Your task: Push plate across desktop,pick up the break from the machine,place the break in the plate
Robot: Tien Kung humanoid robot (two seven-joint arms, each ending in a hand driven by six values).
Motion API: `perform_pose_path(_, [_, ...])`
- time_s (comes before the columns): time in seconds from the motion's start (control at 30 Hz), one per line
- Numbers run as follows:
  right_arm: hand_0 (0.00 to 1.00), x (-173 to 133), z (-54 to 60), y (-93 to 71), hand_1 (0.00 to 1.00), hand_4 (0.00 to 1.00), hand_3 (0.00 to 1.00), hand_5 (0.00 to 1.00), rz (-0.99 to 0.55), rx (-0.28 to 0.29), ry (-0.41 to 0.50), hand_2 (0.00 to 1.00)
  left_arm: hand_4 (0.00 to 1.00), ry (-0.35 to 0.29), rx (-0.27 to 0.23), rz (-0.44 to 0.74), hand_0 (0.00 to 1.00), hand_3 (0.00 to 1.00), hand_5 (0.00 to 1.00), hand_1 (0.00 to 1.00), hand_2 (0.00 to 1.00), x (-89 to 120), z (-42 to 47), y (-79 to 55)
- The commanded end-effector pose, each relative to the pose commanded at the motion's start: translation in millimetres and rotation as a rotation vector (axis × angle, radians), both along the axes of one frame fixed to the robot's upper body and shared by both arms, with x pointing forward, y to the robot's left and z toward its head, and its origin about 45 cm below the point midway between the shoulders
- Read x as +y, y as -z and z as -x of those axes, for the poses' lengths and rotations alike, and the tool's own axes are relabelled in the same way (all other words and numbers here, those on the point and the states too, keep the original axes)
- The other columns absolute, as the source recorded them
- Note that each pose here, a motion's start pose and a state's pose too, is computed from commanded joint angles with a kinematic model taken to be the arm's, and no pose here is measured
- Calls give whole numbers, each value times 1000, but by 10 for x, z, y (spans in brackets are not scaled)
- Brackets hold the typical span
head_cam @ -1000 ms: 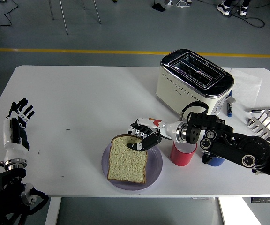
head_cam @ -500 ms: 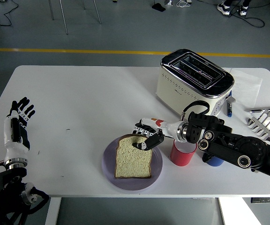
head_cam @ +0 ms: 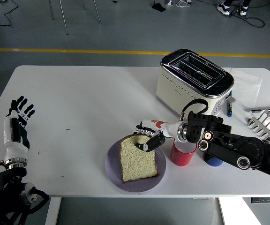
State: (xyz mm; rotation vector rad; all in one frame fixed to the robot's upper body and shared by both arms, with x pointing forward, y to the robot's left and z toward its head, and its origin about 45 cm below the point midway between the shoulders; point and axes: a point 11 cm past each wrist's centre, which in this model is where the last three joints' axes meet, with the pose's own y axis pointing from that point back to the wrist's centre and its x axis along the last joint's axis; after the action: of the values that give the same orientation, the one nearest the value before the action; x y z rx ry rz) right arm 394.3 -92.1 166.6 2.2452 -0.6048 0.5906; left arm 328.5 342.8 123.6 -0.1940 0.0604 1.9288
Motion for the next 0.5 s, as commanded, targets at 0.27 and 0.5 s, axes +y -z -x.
perform_pose_path(0.27, [737, 25, -28, -55, 738, 626, 694, 138, -24, -16, 2, 707, 486, -1, 1, 0, 781, 910, 956, 847, 910, 3, 8, 7])
perform_pose_path(0.5, [798, 26, -41, -81, 768, 645, 725, 152, -41, -22, 4, 772, 491, 0, 3, 0, 784, 923, 947, 848, 914, 0, 23, 21])
